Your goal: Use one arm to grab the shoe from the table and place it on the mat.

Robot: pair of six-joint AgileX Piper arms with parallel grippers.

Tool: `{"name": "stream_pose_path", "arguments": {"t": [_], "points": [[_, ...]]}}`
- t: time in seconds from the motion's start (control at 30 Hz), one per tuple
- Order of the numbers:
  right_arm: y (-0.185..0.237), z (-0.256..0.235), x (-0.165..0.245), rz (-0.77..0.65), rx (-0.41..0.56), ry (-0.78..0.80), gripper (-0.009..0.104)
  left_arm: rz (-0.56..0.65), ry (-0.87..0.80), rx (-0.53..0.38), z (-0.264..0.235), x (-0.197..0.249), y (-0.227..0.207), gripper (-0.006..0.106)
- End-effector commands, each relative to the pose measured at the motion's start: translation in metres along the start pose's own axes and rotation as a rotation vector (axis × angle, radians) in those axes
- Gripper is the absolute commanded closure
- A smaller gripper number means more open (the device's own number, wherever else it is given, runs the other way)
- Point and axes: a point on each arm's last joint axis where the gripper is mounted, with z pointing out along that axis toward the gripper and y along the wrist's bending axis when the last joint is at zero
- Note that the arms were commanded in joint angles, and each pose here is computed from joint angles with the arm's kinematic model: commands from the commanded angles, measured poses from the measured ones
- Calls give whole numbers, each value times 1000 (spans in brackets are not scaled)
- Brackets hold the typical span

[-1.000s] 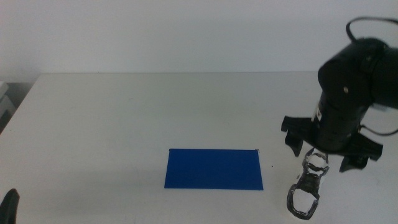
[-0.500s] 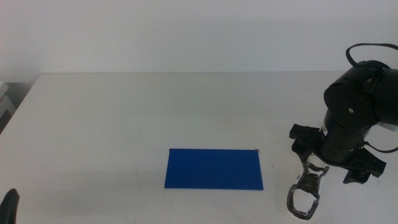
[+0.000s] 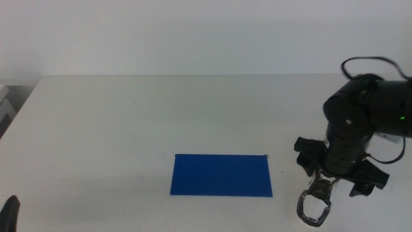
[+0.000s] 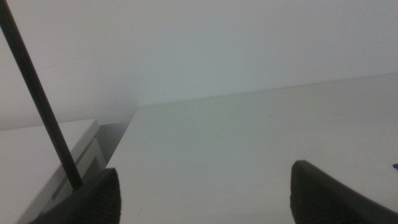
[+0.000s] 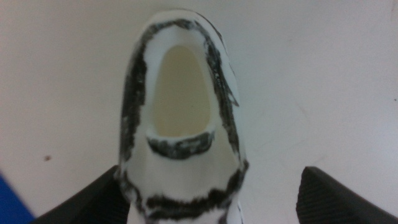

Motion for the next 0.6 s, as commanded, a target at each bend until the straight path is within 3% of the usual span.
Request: {"name": "stream_pose_path", "arguments": {"t": [0.0, 0.2, 0.37, 0.47, 0.5, 0.57], "points": [[1, -7, -8, -2, -21, -39, 3, -14, -83, 0, 0, -6, 0, 7], [10, 3, -9, -9, -75, -49, 6, -14, -83, 0, 0, -6, 0, 7], [12, 8, -9, -14, -74, -47, 16, -14, -83, 0, 0, -6, 0, 7], [12, 9, -9, -19, -72, -46, 28, -14, -83, 0, 0, -6, 0, 7], [12, 9, -9, -19, -70, -46, 40, -14, -83, 0, 0, -6, 0, 7], [12, 9, -9, -19, -68, -45, 54, -14, -83, 0, 0, -6, 0, 7]]}}
